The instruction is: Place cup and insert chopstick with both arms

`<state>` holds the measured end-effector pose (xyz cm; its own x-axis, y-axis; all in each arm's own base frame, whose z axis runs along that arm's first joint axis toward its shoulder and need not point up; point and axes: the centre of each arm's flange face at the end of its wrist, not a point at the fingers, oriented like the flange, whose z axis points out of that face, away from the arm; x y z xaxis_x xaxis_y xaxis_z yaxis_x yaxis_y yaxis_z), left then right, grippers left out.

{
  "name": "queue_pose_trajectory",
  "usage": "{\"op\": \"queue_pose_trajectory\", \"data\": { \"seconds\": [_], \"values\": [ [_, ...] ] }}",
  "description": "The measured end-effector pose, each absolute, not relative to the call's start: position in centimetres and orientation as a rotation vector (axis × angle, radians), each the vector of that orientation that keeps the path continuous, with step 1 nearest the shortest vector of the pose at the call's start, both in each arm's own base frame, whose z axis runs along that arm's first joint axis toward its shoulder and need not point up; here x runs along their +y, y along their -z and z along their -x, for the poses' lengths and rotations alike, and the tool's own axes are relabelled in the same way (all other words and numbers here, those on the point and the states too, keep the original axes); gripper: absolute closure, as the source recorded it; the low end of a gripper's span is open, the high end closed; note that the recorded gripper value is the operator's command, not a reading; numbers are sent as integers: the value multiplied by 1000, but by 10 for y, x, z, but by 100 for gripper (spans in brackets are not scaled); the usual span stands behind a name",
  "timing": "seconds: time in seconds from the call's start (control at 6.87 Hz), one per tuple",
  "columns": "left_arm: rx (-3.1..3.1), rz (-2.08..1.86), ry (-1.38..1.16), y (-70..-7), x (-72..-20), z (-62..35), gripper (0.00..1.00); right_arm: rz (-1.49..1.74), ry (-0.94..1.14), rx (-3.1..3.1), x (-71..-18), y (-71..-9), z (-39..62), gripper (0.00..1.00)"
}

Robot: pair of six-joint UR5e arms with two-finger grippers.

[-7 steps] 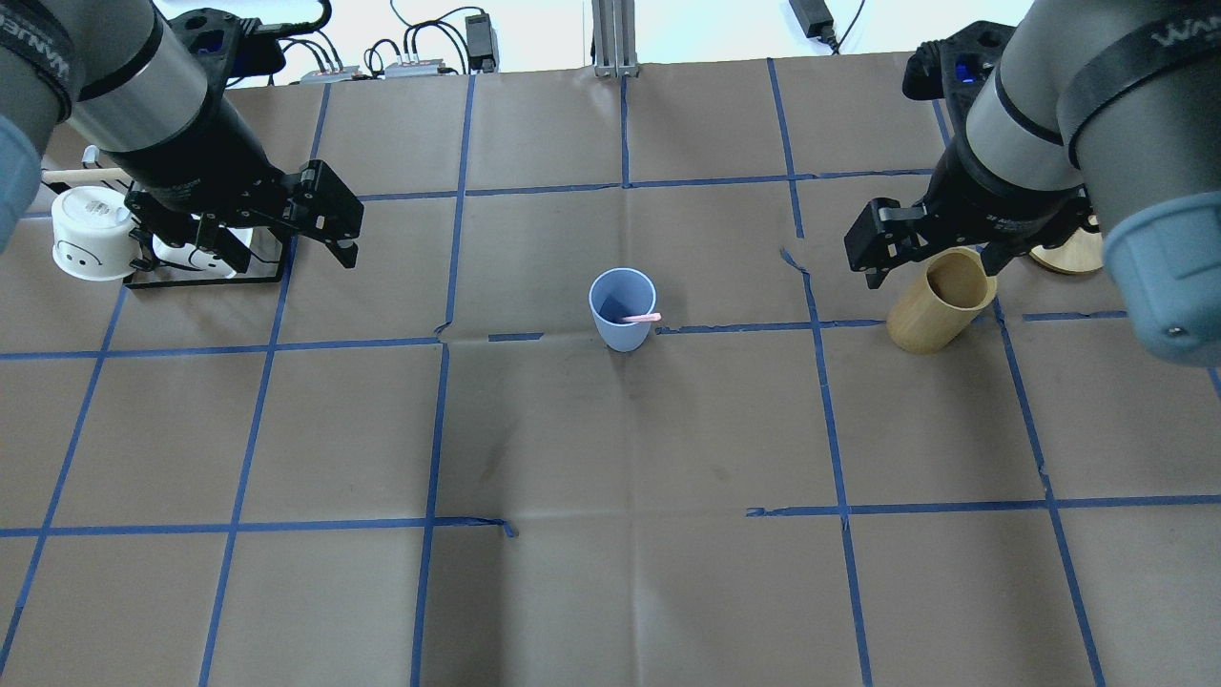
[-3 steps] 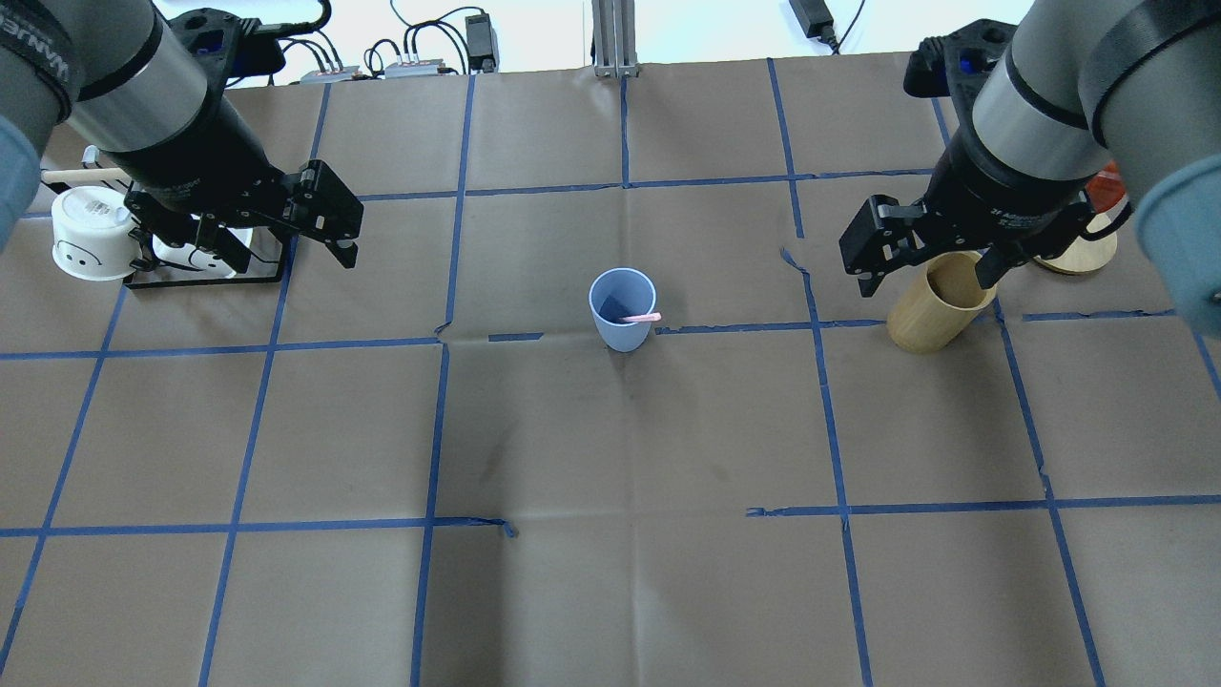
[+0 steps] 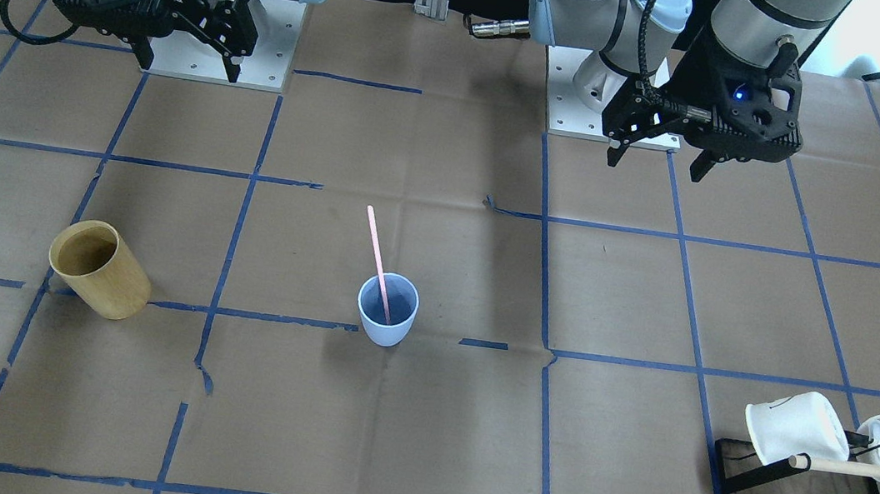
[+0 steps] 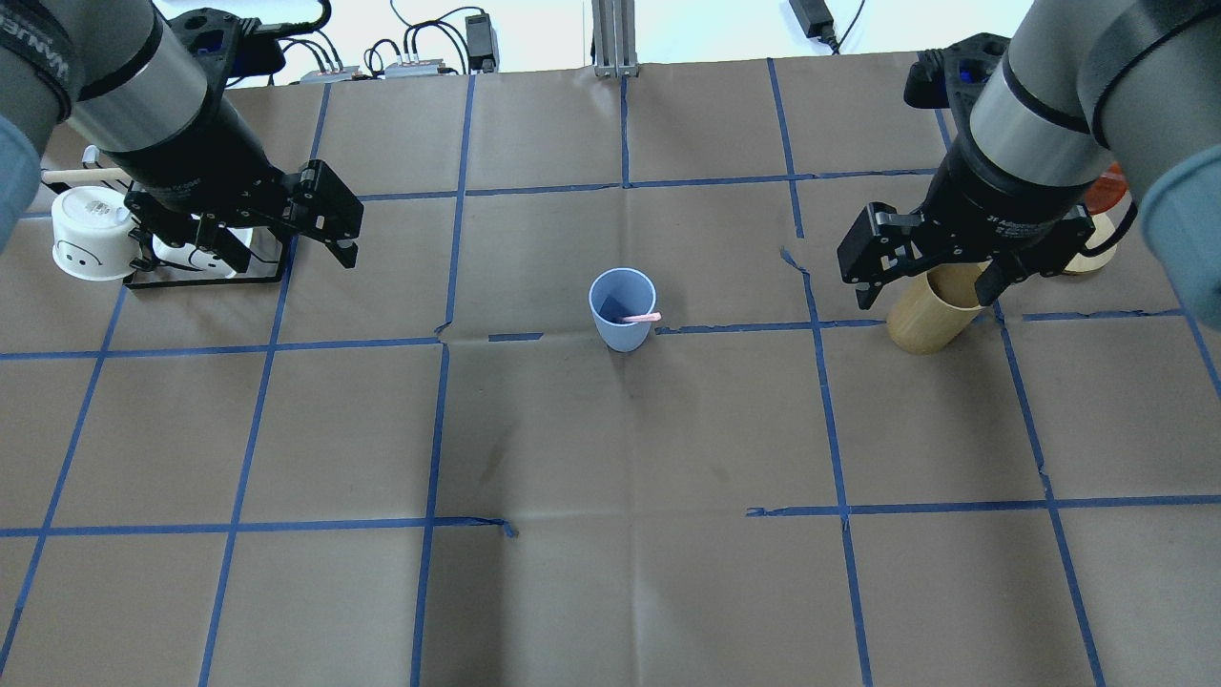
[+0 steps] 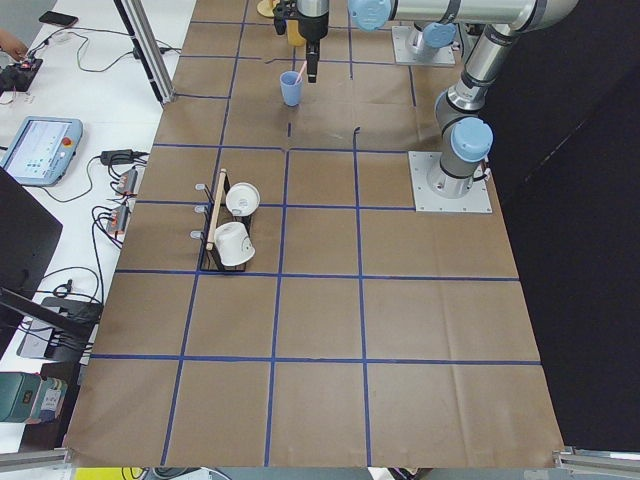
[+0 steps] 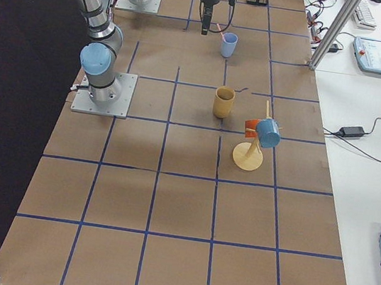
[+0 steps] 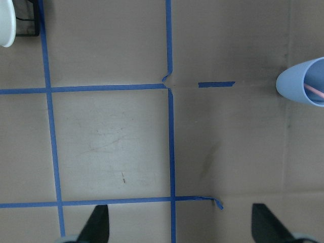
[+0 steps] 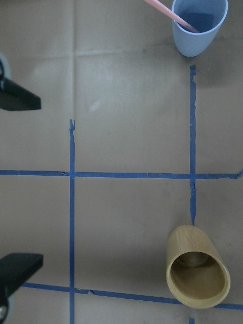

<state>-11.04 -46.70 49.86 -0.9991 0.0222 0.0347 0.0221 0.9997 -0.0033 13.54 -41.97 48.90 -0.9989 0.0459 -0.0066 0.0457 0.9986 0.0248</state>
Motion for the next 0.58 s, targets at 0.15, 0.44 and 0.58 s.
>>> {"op": "queue_pose_trajectory", "data": {
  "seconds": [0.15,0.44,0.58],
  "values": [
    [-3107,34,-5,-499,-467,110,0,-123,-44,3129,-420,-488,-136,0],
    [-3107,34,-6,-499,-467,110,0,-152,-47,3125,-423,-488,-137,0],
    [-3107,34,-5,-498,-467,110,0,-154,-46,3125,-429,-491,-137,0]
  ]
}}
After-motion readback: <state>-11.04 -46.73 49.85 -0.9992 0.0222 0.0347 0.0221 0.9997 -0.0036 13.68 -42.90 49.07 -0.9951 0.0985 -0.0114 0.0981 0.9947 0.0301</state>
